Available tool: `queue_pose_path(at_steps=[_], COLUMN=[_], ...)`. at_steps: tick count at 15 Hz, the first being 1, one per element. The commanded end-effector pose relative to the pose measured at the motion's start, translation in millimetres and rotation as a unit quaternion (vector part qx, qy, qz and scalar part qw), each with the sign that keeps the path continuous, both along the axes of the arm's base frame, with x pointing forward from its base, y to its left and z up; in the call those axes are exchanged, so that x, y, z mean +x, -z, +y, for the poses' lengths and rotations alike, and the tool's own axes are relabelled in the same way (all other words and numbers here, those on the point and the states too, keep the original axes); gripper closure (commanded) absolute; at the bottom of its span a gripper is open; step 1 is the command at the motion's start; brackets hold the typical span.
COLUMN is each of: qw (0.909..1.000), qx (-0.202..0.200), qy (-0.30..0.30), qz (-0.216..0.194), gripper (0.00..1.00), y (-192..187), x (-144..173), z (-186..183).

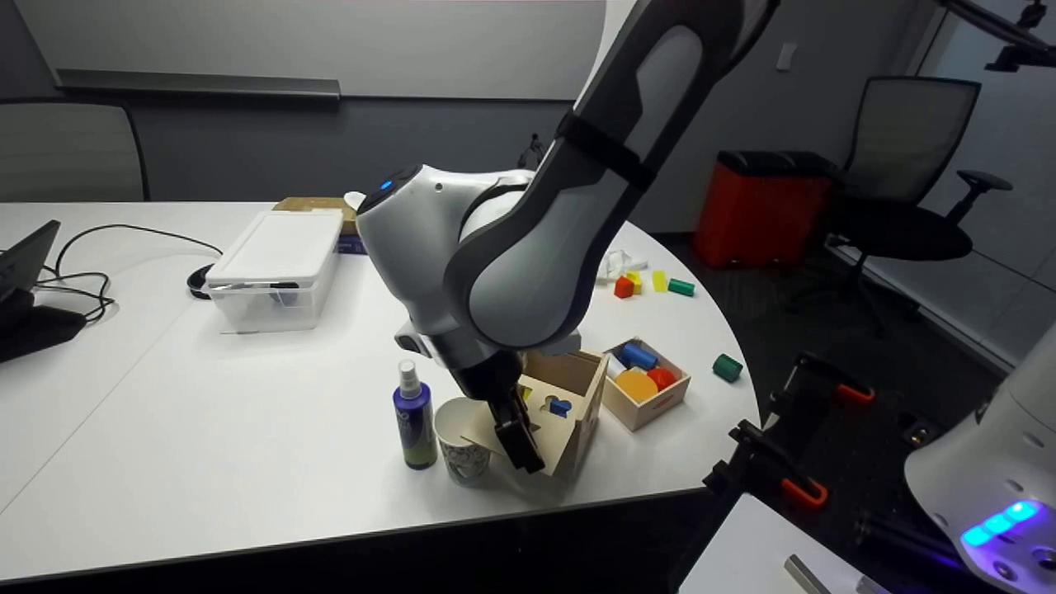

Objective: Slide closed the lid of the toy box

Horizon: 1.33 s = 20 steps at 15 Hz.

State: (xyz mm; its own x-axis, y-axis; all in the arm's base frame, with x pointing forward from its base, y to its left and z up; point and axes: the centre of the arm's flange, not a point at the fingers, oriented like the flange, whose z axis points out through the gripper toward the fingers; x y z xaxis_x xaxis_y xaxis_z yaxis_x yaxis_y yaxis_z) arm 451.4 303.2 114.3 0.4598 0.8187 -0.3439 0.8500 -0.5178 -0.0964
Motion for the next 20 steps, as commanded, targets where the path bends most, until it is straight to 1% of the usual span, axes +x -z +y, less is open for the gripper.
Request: queue_pose_path(at_steps=[1,4,10,16,20], qw=[0.9996,0.9986,0.9952,0.9914,0.9886], qx=[-0.004,-0.021,-0.059,-0.078,-0.093], qy=[-0.002,-0.01,-0.03,-0.056,-0.062], qz=[-0.027,-0.047,-0.073,-0.089,-0.1], gripper=[0.0,0.0,0.0,0.0,0.0], y=[9,12,18,17,16], x=[4,2,-6,-16,-18], z=[9,11,13,18,18])
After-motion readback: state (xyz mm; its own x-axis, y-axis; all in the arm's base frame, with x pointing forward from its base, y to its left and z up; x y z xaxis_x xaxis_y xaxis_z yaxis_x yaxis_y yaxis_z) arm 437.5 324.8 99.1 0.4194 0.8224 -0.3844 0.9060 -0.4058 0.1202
